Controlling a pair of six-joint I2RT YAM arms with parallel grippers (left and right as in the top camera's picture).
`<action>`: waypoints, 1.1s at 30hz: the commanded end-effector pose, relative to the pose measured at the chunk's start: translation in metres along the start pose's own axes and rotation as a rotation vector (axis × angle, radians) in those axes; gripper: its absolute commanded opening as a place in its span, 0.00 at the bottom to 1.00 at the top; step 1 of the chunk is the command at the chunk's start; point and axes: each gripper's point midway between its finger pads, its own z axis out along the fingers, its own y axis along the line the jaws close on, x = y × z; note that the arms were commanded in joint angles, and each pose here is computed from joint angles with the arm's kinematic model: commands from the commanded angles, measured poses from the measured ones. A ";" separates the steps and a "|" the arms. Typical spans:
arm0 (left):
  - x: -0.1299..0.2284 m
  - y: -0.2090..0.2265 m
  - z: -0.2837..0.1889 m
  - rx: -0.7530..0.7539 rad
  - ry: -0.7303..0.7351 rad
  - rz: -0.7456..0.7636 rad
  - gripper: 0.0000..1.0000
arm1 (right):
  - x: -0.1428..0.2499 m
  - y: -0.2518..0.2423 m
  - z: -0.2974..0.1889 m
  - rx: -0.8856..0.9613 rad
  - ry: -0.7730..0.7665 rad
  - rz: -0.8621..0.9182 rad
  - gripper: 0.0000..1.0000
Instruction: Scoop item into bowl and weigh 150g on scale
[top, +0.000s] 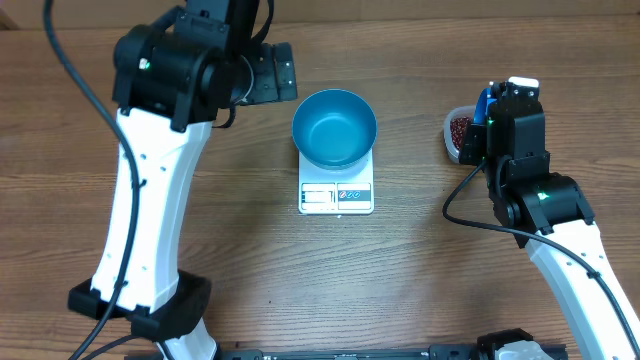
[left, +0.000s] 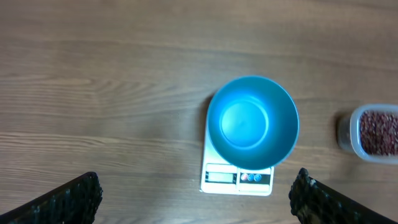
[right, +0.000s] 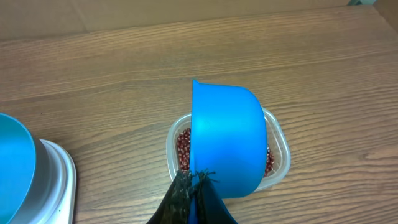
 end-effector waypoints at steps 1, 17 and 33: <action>0.010 -0.022 0.028 0.072 0.100 0.034 1.00 | -0.016 -0.001 -0.010 0.002 -0.043 0.008 0.04; 0.077 -0.079 0.134 -0.022 0.355 0.417 0.87 | -0.014 -0.001 -0.010 0.003 -0.038 0.006 0.04; 0.103 -0.130 0.136 -0.023 0.299 0.547 0.89 | -0.014 -0.001 -0.010 0.003 -0.038 0.006 0.04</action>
